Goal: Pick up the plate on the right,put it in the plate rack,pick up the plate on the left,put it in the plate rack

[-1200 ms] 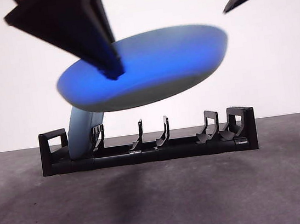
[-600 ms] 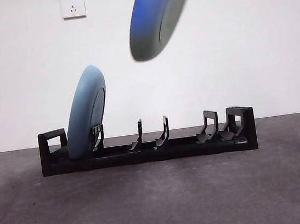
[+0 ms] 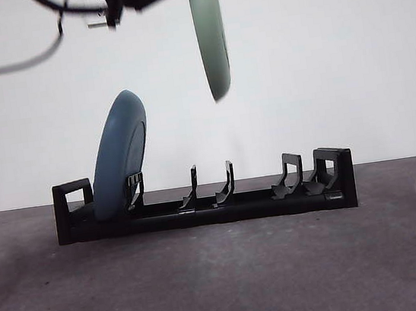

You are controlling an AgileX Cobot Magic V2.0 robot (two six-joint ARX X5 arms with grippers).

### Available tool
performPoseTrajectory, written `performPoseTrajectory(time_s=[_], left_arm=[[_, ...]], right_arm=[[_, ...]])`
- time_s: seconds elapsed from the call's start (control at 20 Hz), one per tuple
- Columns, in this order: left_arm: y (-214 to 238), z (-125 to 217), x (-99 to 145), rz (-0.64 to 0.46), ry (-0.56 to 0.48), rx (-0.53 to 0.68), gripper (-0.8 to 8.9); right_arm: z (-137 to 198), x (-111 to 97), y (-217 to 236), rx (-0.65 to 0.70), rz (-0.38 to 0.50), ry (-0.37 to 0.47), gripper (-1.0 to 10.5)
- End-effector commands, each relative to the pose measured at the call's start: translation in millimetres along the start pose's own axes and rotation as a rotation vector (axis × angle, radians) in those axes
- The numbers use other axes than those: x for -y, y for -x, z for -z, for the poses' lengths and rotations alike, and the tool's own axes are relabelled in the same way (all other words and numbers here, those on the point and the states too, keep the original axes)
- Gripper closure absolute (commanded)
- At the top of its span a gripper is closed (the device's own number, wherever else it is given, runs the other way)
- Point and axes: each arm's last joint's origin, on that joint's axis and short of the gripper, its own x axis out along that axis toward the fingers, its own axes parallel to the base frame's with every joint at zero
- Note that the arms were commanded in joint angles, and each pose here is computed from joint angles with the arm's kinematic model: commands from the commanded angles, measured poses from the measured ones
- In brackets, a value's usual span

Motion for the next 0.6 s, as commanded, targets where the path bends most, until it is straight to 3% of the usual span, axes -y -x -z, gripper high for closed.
performPoseTrajectory(time_s=[0.05,0.6], left_arm=[[-5.0,8.3,-13.0,-0.061,0.081,0.013,8.23],[-19.6,21.4,-31.6,-0.153,0.066,-0.065,8.23]], right_arm=[[0.2,0.7,-1.7,-0.006,0.004,0.016,4.1],[1.2,5.3,-11.6,-0.032,0.03,0.017,4.1]])
